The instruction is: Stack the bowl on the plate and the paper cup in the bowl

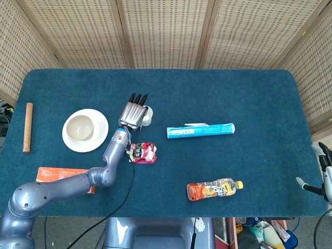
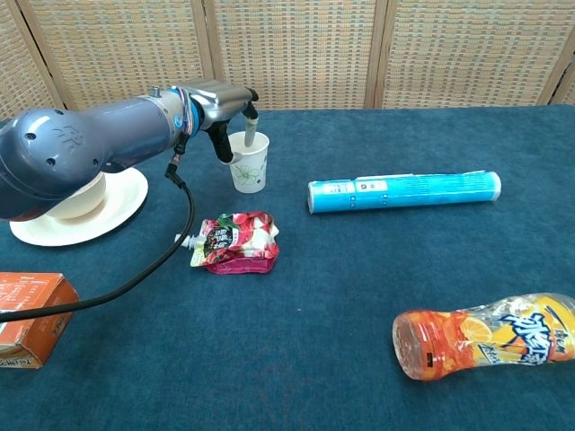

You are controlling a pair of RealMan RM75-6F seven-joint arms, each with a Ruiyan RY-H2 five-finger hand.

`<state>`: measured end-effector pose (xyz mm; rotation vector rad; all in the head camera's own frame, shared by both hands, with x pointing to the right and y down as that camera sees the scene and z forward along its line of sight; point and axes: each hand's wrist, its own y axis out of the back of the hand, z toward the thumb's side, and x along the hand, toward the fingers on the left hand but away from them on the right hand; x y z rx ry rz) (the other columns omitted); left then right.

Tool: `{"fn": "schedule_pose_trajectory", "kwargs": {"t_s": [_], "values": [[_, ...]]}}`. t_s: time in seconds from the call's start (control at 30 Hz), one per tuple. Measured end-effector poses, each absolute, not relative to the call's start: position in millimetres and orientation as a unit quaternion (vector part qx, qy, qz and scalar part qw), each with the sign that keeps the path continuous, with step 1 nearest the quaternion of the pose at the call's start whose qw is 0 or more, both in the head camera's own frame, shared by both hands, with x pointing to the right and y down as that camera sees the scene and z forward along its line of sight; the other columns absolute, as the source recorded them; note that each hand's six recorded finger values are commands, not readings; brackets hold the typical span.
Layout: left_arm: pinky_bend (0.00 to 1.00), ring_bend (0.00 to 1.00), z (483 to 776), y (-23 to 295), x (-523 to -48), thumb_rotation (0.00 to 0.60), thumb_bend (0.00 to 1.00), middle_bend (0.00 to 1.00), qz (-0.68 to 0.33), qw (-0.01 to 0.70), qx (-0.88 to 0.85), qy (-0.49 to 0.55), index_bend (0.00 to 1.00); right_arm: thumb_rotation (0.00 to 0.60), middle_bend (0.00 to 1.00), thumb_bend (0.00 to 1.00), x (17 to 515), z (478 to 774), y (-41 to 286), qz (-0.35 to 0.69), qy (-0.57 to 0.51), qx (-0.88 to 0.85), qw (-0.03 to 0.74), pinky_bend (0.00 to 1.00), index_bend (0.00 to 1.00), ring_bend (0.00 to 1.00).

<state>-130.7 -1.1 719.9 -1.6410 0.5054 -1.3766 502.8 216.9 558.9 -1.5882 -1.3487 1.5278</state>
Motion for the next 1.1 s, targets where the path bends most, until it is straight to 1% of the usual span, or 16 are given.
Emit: {"fn": "schedule_pose_trajectory", "kwargs": {"t_s": [0.37, 0.53, 0.7, 0.93, 1.1], "values": [[0.00, 0.00, 734, 3, -123, 0.600, 0.40, 0.00, -0.563, 0.458, -0.662, 0.187, 0.47, 0.600, 0.00, 0.17, 508, 558, 217, 0.567, -0.509, -0.589, 0.270, 0.00, 0.06, 0.00], [0.00, 0.00, 737, 4, -122, 0.600, 0.42, 0.00, -0.565, 0.460, -0.660, 0.184, 0.57, 0.600, 0.00, 0.17, 509, 558, 217, 0.566, -0.511, -0.588, 0.268, 0.00, 0.06, 0.00], [0.00, 0.00, 739, 4, -121, 0.600, 0.43, 0.00, -0.563, 0.466, -0.657, 0.187, 0.62, 0.600, 0.00, 0.17, 509, 557, 216, 0.565, -0.512, -0.589, 0.269, 0.00, 0.06, 0.00], [0.00, 0.00, 735, 3, -124, 0.600, 0.43, 0.00, -0.558, 0.467, -0.657, 0.195, 0.62, 0.600, 0.00, 0.17, 508, 556, 217, 0.565, -0.510, -0.590, 0.271, 0.00, 0.06, 0.00], [0.00, 0.00, 725, 0, -134, 0.600, 0.44, 0.00, -0.555, 0.468, -0.657, 0.201, 0.62, 0.600, 0.00, 0.17, 507, 555, 217, 0.564, -0.510, -0.589, 0.274, 0.00, 0.06, 0.00]]}}
